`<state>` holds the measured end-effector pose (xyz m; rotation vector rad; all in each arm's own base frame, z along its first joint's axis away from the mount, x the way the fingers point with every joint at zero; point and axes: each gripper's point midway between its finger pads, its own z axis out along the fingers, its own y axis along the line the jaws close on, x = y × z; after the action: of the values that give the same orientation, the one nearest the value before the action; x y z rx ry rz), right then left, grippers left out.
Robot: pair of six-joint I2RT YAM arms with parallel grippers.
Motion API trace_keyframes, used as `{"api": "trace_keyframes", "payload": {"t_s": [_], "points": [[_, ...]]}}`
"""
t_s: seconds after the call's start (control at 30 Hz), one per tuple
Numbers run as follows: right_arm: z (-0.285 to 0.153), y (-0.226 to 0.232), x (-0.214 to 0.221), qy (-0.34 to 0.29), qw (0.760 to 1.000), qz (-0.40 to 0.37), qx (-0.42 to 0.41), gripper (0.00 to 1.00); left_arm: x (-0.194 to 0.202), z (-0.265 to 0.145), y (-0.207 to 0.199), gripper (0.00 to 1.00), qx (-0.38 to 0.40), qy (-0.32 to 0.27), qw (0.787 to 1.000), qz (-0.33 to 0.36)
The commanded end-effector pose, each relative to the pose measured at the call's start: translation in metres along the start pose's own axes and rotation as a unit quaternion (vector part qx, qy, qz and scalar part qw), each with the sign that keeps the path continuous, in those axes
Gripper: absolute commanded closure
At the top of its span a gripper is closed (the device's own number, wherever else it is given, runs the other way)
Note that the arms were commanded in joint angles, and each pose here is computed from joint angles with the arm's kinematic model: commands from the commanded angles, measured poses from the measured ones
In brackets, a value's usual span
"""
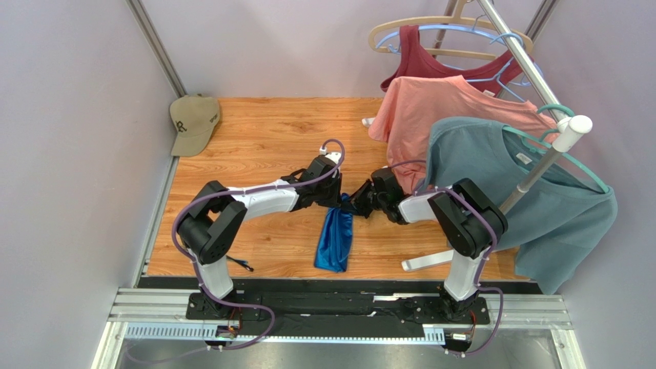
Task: Fold the napkin into a case and place the utensils inside
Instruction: Grasp the top corner of the smaller rectangle folded napkin from the folded napkin.
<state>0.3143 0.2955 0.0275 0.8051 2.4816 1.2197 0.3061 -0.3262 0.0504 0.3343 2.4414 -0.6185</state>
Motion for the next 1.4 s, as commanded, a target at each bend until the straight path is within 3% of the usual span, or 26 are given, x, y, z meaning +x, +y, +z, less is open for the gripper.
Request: {"api": "trace_keyframes", "payload": {"t_s": [0.0,0.33,0.53,0.67,0.83,0.93,1.1,1.2,1.37], "points": [[0.008,0.006,-0.028,-0.063,0.996,0.047,-0.045,1.00,0.001,-0.016,-0.012,0.94,0.032,0.004,0.999,0.018],[0.018,-0.019,-0.028,-0.058,0.997,0.049,-0.008,1.00,-0.008,-0.041,-0.008,0.50,0.021,-0.010,0.999,0.048],[0.023,-0.024,-0.025,-0.046,0.998,0.041,0.005,1.00,0.010,-0.039,0.018,0.39,-0.015,0.014,0.999,0.035],[0.024,-0.029,-0.027,-0.048,0.998,0.036,0.016,1.00,0.019,-0.034,0.036,0.39,-0.008,0.010,1.000,-0.027],[0.027,-0.027,-0.028,-0.045,0.999,0.024,0.019,1.00,0.026,-0.038,0.052,0.40,-0.012,-0.006,0.998,-0.056],[0.029,-0.031,-0.026,-0.040,0.999,0.019,0.028,1.00,0.033,-0.032,0.045,0.43,0.031,0.007,0.997,-0.072],[0.026,-0.033,-0.029,-0.043,0.998,0.003,0.037,1.00,0.054,-0.022,0.020,0.57,0.123,0.021,0.986,-0.110],[0.019,-0.033,-0.032,-0.047,0.998,-0.017,0.044,1.00,0.059,-0.024,0.010,0.69,0.141,0.015,0.983,-0.120],[0.004,-0.030,-0.038,-0.052,0.995,-0.060,0.053,1.00,0.072,-0.027,-0.008,0.78,0.139,0.017,0.981,-0.134]]}}
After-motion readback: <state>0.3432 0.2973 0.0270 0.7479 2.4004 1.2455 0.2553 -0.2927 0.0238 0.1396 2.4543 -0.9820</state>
